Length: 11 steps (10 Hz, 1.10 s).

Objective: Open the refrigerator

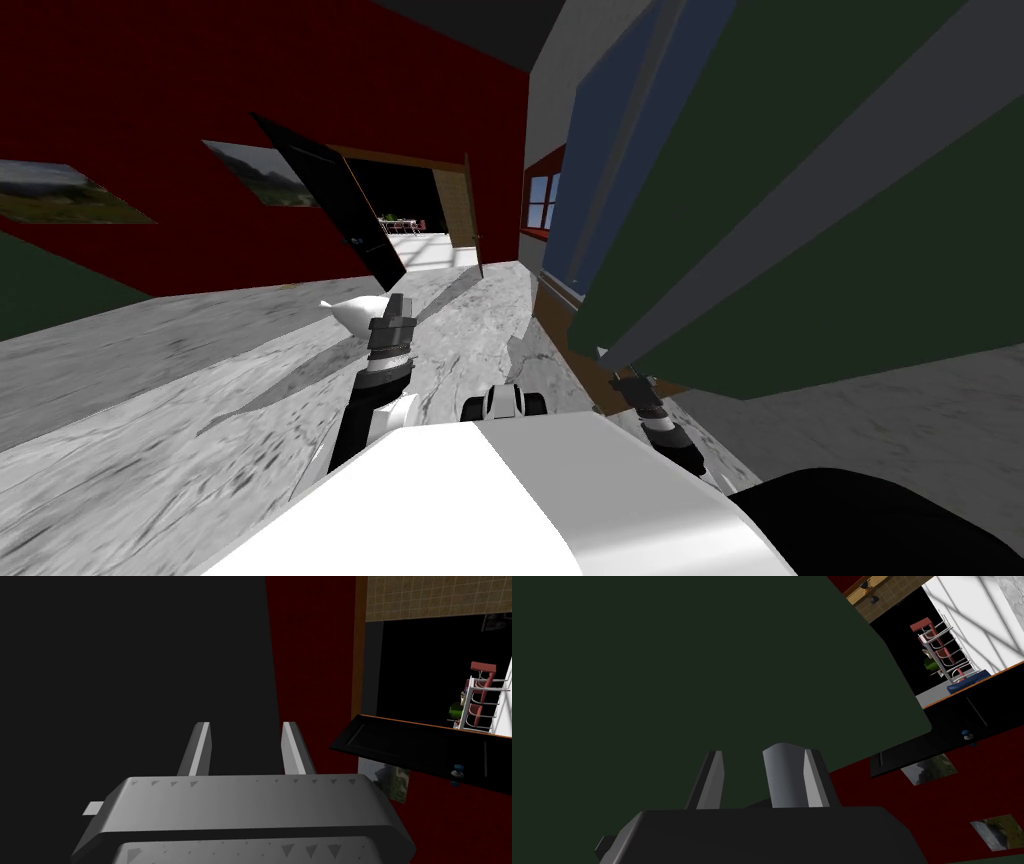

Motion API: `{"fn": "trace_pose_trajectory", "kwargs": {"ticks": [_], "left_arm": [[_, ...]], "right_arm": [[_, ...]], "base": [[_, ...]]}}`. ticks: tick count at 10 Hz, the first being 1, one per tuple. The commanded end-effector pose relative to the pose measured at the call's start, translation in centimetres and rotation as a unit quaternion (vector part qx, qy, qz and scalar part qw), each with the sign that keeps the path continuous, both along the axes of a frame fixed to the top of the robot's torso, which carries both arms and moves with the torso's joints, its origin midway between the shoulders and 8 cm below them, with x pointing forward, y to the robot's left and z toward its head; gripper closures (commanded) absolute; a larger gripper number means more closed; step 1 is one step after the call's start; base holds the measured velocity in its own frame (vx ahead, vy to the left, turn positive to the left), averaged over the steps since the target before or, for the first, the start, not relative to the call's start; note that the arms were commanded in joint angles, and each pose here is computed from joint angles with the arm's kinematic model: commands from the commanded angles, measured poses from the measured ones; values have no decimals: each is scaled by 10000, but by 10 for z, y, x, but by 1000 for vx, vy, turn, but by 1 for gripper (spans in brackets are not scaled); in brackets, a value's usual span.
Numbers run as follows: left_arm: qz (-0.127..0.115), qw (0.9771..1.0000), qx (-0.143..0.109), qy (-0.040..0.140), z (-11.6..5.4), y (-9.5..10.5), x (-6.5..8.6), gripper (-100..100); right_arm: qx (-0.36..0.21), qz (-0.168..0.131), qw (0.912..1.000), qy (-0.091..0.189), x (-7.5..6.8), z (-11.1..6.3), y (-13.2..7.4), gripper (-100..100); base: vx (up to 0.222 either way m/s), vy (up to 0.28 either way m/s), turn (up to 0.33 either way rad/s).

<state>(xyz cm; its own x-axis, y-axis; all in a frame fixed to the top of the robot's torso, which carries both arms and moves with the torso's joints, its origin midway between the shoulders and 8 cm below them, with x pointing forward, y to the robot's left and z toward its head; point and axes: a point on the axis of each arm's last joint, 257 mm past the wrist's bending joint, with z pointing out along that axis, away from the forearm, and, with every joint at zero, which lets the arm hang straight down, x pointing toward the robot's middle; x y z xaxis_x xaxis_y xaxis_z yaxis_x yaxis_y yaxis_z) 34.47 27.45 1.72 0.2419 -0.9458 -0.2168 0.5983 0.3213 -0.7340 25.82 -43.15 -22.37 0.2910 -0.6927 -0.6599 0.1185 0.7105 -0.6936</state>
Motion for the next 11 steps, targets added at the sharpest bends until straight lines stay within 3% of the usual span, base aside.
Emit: {"fn": "trace_pose_trajectory", "kwargs": {"ticks": [1,3,4,11], "left_arm": [[0,10000,0,0,0,0,0,0],[0,10000,0,0,0,0,0,0],[0,10000,0,0,0,0,0,0],[1,10000,0,1,0,0,0,0]], "right_arm": [[-46,371,9992,-125,1,12,14,100],[-50,678,9976,-149,0,15,29,100],[1,614,9981,-19,0,13,19,-100],[31,653,9979,-21,5,50,-11,-100]], "base": [[-243,-127,94],[-227,-105,81],[-94,-12,7],[3,67,-17]]}}
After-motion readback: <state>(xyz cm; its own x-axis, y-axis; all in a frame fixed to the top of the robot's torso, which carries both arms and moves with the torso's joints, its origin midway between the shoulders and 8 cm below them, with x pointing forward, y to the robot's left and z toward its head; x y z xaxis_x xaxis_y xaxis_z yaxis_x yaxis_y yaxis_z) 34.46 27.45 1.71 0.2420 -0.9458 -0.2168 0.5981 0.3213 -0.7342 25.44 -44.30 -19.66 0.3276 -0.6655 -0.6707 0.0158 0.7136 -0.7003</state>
